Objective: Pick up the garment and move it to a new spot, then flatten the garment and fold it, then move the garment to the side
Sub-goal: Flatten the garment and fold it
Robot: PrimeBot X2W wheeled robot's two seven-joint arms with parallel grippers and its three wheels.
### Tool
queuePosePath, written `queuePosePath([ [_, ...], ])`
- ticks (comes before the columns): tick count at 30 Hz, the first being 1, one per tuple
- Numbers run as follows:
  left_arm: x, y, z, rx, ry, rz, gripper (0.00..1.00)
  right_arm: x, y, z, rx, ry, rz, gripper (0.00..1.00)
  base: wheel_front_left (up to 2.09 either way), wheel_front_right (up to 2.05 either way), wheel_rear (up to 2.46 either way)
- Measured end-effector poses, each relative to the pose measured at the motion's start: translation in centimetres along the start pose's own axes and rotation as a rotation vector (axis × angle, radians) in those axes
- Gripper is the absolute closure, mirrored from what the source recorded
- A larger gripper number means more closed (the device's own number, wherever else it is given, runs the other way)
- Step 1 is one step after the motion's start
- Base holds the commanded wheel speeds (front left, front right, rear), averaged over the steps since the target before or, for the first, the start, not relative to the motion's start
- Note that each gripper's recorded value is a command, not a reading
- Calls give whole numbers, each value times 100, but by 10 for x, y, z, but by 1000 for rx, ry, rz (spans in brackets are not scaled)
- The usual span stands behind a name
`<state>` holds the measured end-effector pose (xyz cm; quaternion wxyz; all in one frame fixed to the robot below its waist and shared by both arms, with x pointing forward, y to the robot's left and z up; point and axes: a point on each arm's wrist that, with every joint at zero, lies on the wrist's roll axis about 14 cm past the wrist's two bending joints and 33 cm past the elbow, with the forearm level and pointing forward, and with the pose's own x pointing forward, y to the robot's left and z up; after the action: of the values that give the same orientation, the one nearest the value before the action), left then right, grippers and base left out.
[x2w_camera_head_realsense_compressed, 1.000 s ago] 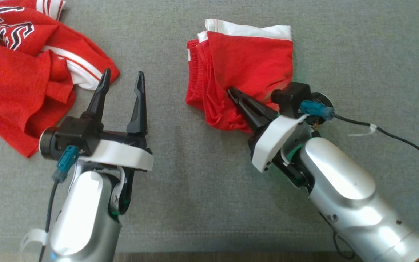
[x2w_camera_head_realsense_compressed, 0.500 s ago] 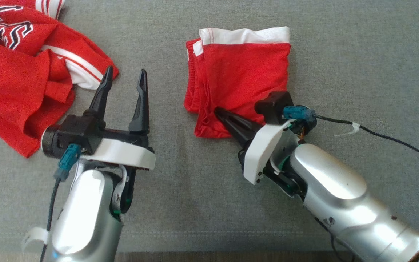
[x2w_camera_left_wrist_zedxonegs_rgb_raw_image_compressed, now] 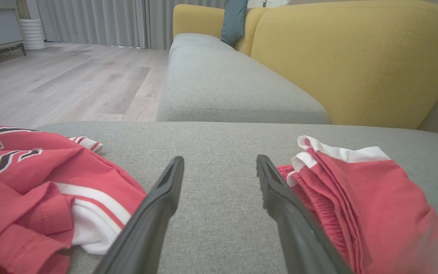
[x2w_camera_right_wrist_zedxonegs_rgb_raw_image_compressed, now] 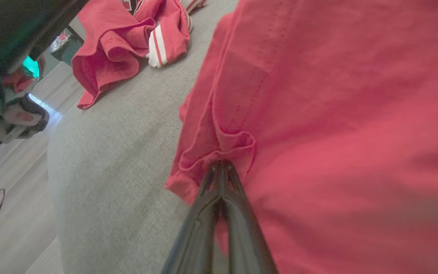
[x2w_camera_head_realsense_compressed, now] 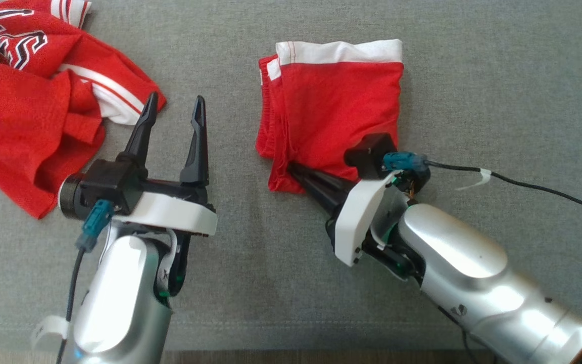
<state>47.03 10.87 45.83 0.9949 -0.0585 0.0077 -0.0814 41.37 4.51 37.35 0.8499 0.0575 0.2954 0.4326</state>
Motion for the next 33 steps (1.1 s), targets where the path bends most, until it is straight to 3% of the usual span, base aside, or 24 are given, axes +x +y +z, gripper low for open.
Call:
queuePosePath([
  [21, -4, 3, 12, 2, -25, 12, 0, -6, 35, -16, -47, 49, 113, 100, 0, 0, 0],
  [26, -7, 3, 18, 4, -36, 16, 0, -16, 38, 8, -54, -69, 118, 100, 0, 0, 0],
  [31, -16, 1, 16, 7, -26, 18, 0, -37, 22, 46, -12, -284, 41, 100, 0, 0, 0],
  [33, -19, 1, 17, 7, -26, 19, 0, -51, 2, 60, 9, -369, -34, 0, 0, 0, 0],
])
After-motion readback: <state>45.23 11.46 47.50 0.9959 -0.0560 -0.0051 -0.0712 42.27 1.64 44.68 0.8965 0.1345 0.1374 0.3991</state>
